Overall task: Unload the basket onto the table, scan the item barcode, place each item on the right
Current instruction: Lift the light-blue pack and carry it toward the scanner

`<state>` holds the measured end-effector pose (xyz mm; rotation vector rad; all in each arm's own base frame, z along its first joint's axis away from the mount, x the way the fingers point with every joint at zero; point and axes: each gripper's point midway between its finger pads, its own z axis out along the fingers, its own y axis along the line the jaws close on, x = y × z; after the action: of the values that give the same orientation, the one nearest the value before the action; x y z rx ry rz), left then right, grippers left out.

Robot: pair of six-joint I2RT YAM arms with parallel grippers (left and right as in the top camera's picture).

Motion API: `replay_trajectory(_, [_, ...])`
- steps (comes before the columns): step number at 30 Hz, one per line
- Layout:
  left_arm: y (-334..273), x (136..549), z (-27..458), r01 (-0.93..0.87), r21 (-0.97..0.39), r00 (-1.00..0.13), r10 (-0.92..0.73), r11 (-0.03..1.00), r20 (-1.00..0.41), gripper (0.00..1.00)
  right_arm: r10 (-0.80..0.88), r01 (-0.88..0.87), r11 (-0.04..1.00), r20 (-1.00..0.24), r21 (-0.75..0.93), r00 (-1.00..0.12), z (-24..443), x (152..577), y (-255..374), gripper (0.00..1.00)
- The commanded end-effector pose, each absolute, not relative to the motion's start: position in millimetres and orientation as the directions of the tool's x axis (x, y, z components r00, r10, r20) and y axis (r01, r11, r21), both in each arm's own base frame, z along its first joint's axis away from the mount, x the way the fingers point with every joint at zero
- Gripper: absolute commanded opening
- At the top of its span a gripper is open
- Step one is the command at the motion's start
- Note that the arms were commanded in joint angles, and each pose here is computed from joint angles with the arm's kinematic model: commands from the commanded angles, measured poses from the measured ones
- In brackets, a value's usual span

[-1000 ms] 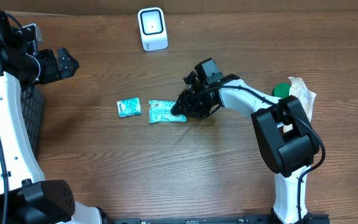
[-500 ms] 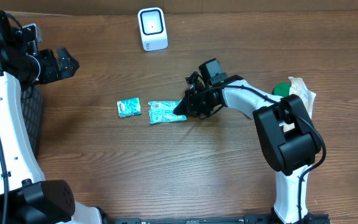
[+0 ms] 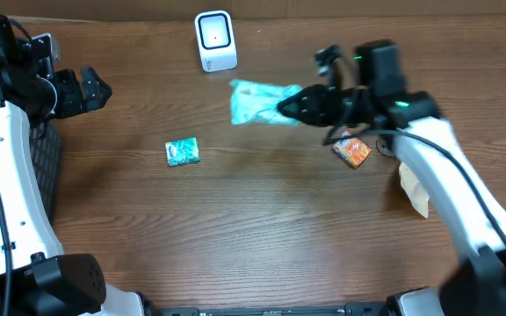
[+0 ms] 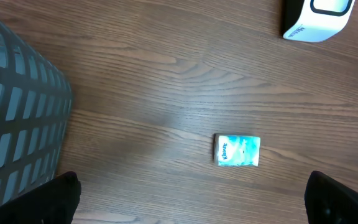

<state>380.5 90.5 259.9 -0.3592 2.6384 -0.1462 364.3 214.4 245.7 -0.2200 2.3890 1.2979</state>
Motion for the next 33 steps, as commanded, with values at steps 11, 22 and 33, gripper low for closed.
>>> replay_trajectory(11, [87.0,382.4,260.0,-0.204,-0.164,-0.86,-0.257,0.965,-0.441,1.0,-0.019,-0.498,0.484,-0.561,0.719,-0.828,293.9,326.6,199.6,0.04])
replay_trajectory(22, [87.0,382.4,260.0,-0.204,-0.164,-0.86,-0.257,0.965,-0.441,1.0,0.013,-0.407,0.648,-0.543,0.645,-0.84,276.7,340.4,188.4,0.04])
replay_trajectory(33, [87.0,382.4,260.1,-0.204,-0.164,-0.86,-0.257,0.965,-0.441,0.99,-0.08,-0.324,0.928,-0.754,0.182,-0.652,316.4,410.3,214.5,0.04])
